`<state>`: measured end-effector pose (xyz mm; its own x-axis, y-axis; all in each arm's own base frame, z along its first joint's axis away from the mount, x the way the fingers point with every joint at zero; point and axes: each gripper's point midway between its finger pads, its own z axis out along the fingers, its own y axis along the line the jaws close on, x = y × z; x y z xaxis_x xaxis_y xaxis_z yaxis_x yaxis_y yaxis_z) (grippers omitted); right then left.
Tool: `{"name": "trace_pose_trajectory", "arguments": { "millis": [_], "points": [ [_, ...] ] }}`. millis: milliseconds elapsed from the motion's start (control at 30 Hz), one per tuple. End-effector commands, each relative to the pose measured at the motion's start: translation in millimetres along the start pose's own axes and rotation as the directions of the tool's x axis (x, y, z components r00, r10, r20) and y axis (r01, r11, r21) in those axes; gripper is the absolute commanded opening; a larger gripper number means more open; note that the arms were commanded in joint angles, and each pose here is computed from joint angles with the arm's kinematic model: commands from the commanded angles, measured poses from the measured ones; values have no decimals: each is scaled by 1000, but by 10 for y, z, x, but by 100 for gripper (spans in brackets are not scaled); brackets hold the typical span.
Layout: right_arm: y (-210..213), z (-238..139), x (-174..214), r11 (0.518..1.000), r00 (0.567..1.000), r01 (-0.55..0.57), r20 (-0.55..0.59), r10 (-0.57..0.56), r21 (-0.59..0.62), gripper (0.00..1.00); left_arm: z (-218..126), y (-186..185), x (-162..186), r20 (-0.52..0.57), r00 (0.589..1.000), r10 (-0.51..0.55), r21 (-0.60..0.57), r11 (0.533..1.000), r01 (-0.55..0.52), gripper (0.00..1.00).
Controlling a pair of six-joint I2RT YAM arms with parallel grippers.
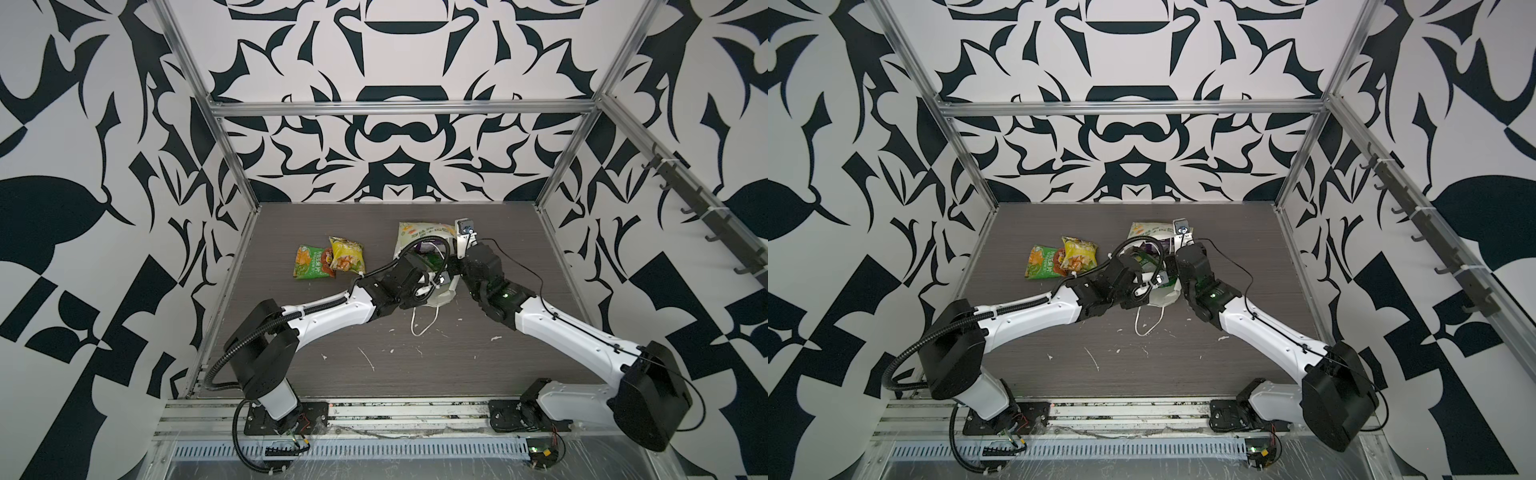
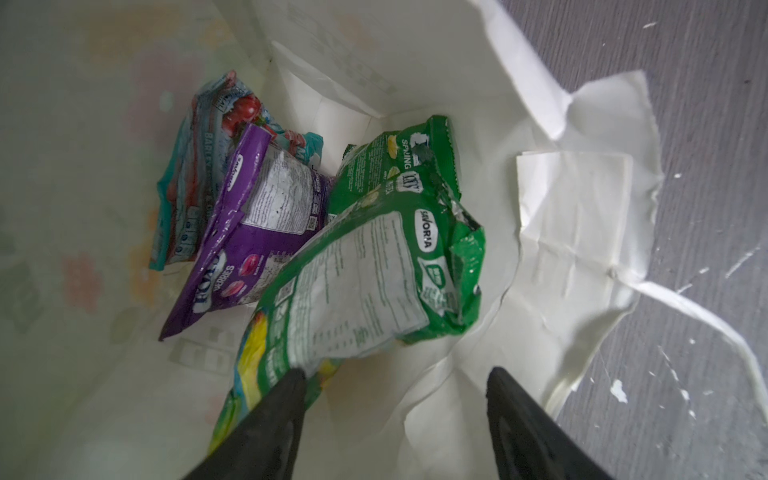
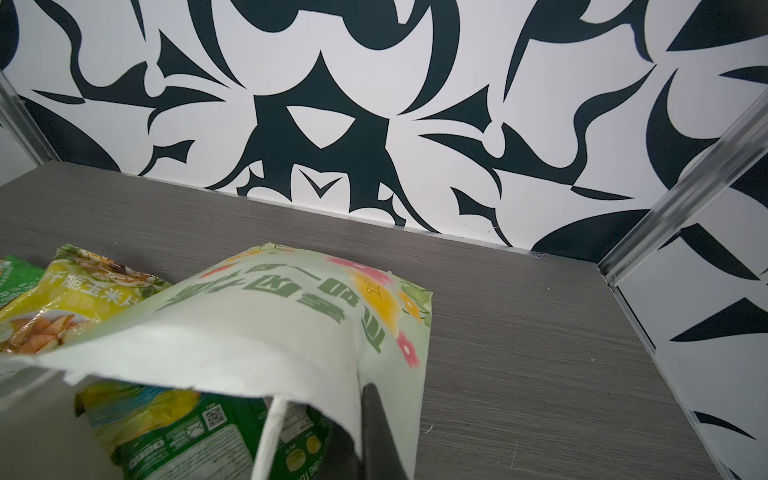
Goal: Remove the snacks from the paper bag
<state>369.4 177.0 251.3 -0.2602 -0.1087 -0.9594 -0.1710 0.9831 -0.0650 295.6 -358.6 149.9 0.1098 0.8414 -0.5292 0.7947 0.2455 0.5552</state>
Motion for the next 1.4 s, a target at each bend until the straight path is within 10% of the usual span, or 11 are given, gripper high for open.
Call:
{"name": "trace_pose_trajectory", "arguments": {
  "millis": [0,1167,1367],
  "points": [
    [216,-137,-449,991,989,-81,118,93,-105,0,-240,-52,-460,131,988,87,-13,996,-86,72],
    [120,-137,-477,971,978,-174,86,189,-161,0,315,24,-348,191,962,194,-176,971,-161,68],
    [40,-176,-497,971,975,-183,95,199,-155,0,544,-101,-288,178,958,224,-118,972,-205,49]
  ]
}}
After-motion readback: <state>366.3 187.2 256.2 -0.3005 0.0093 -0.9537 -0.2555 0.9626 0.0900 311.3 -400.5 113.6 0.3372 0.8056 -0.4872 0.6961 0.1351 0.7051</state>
